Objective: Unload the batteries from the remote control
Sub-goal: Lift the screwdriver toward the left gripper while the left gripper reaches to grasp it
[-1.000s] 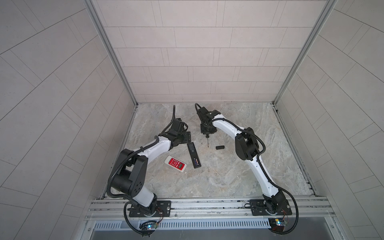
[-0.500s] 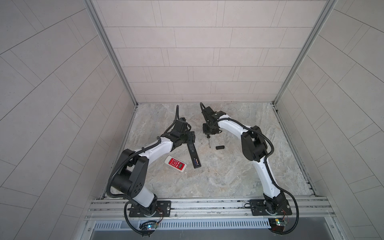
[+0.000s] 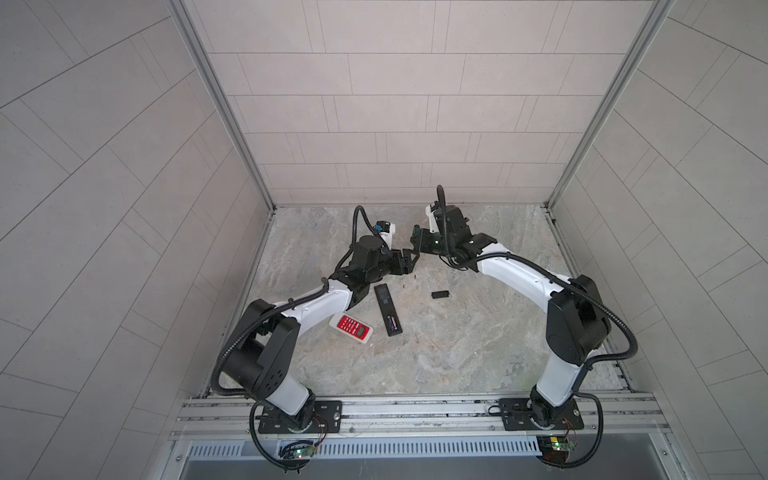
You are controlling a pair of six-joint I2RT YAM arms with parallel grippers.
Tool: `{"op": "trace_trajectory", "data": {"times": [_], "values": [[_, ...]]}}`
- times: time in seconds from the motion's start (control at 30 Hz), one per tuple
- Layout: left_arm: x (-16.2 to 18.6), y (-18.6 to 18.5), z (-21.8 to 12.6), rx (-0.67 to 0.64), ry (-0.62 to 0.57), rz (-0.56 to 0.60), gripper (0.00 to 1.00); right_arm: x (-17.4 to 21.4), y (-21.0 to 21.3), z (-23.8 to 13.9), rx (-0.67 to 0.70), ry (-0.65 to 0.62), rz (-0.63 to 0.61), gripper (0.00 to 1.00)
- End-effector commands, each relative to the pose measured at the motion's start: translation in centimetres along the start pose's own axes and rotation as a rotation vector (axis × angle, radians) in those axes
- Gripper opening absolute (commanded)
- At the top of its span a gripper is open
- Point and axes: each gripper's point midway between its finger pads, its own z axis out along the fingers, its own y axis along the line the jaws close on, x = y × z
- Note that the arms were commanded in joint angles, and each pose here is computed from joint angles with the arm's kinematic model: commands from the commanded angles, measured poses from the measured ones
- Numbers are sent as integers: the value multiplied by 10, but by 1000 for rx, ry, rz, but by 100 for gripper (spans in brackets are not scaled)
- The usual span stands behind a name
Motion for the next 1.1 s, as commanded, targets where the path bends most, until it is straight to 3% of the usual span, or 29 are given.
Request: {"op": "trace_trajectory", "data": {"times": [0.0, 0.17, 0.5, 1.07], "values": [[-6, -19, 2, 98, -72, 1, 74, -12, 12, -12, -72, -68, 25, 17], [1, -20, 8, 90, -44, 10, 66, -12, 16, -25, -101, -95, 30, 17], [8, -20, 19, 18, 2, 70, 66, -10, 20, -39, -130, -103, 29, 17], [-1, -23, 28, 28, -28, 65, 42, -12, 29, -43, -178, -108, 36, 17]]}}
